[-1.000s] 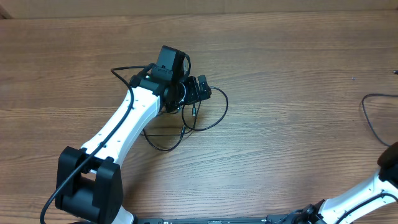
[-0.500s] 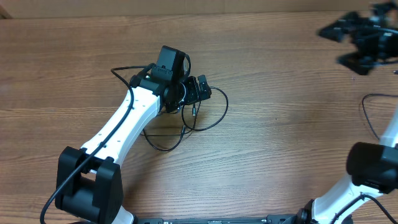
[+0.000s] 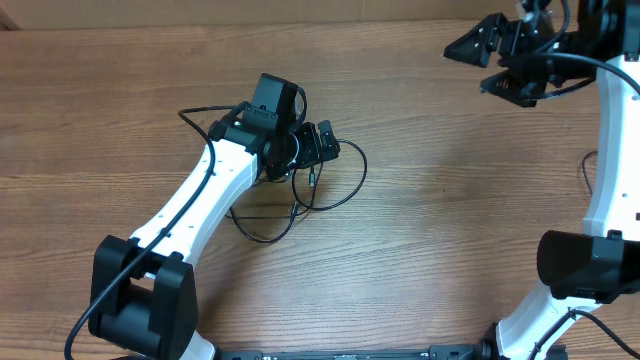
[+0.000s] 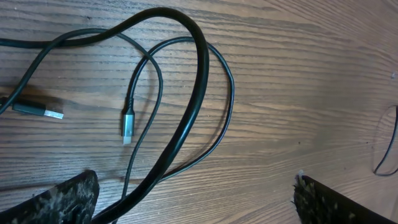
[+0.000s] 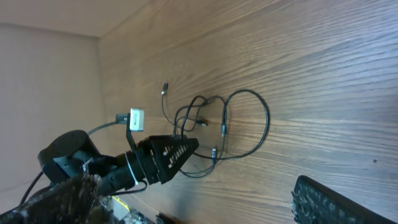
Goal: Untangle cables
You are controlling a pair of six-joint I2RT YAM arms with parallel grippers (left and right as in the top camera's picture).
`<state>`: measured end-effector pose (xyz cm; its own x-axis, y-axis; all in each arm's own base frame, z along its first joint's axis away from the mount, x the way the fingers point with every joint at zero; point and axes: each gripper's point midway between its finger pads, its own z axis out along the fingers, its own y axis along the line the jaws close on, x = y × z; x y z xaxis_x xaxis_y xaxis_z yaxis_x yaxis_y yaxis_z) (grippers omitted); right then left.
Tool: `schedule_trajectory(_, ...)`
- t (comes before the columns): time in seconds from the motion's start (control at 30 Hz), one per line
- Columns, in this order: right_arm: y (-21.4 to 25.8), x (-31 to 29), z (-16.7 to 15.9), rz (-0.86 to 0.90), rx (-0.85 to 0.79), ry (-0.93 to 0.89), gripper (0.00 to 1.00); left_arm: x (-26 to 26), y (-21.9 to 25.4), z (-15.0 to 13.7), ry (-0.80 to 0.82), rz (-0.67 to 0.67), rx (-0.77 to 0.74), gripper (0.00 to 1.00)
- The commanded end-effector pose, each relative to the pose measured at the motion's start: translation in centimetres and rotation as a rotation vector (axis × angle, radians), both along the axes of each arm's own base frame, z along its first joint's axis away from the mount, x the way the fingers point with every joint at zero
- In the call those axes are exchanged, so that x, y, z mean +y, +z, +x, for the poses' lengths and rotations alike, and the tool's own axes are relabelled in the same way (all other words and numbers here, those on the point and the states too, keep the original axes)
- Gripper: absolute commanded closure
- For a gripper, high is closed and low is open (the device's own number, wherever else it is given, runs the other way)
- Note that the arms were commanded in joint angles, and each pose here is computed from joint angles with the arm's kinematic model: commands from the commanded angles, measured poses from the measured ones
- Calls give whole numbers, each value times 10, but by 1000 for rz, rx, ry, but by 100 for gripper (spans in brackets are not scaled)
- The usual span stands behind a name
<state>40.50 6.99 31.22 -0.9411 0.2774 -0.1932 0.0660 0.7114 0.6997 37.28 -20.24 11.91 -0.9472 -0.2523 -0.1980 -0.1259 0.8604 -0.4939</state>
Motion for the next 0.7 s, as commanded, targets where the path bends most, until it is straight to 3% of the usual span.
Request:
schedule_trajectory(0.0, -4, -1, -2, -6, 3, 0, 0, -4, 4, 4, -6, 0, -15, 1)
schedule_trajectory(0.17, -41, -22, 3, -155, 44, -24, 0, -4, 4, 4, -7, 1, -15, 0)
schedule_trajectory(0.43, -107, 6, -3, -57, 204, -3, 0, -4, 4, 4, -6, 1, -15, 0)
schedule_trajectory(0.5, -128, 16, -8, -24, 257, -6, 0, -9, 13, 20, 52, -47, -62, 0)
schedule_trajectory(0.67, -169, 30, -21, 26, 337, -1, 0, -17, 37, 37, 24, -170, -126, 0)
